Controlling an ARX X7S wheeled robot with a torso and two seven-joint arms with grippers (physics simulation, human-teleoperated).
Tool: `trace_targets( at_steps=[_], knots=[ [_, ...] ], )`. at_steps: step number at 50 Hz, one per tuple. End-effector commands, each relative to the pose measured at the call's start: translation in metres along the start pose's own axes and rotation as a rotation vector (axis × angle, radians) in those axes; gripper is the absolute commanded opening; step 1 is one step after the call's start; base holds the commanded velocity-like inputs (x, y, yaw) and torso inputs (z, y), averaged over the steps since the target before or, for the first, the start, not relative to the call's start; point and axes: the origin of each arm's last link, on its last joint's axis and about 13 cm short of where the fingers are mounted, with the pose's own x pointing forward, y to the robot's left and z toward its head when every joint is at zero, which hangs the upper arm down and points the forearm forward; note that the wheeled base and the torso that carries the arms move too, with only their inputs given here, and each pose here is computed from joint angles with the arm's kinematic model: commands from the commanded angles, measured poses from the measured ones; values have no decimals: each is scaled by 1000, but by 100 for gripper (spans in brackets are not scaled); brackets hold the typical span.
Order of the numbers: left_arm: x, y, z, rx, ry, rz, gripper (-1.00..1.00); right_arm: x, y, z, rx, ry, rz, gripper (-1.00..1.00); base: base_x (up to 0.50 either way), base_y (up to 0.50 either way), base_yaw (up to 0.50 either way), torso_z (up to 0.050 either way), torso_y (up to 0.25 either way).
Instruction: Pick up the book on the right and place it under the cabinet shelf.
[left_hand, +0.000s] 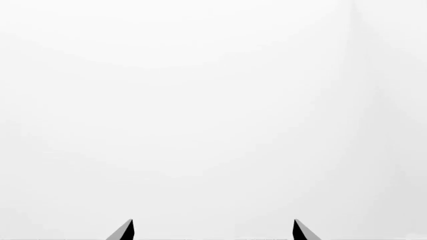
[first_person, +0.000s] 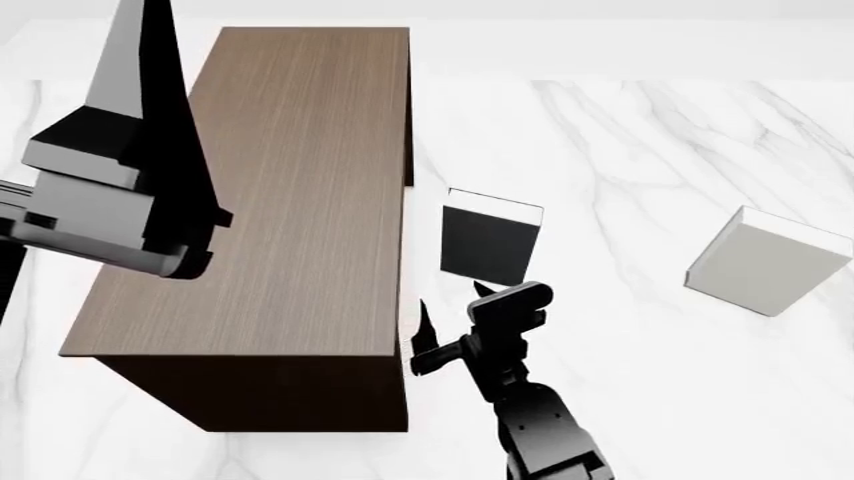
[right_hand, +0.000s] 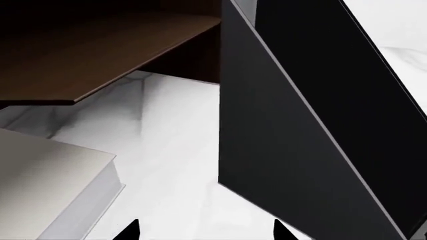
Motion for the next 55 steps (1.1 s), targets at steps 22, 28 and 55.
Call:
trace_targets(
  at_steps=[22,28,55],
  knots=[
    [3,0,3,-2,-1,-1,100,-56,-43,-63,-110,344,-443,100,2,-3,-7,-3,-7],
    [3,0,4,-1,-3,-2,100,-62,-44,-61,-101,335,-441,100,0,-3,-8,-2,-7],
    [4,-1,5,2,0,2,100,-84,-45,-48,-78,305,-435,100,0,-3,-6,-1,-7]
  ],
)
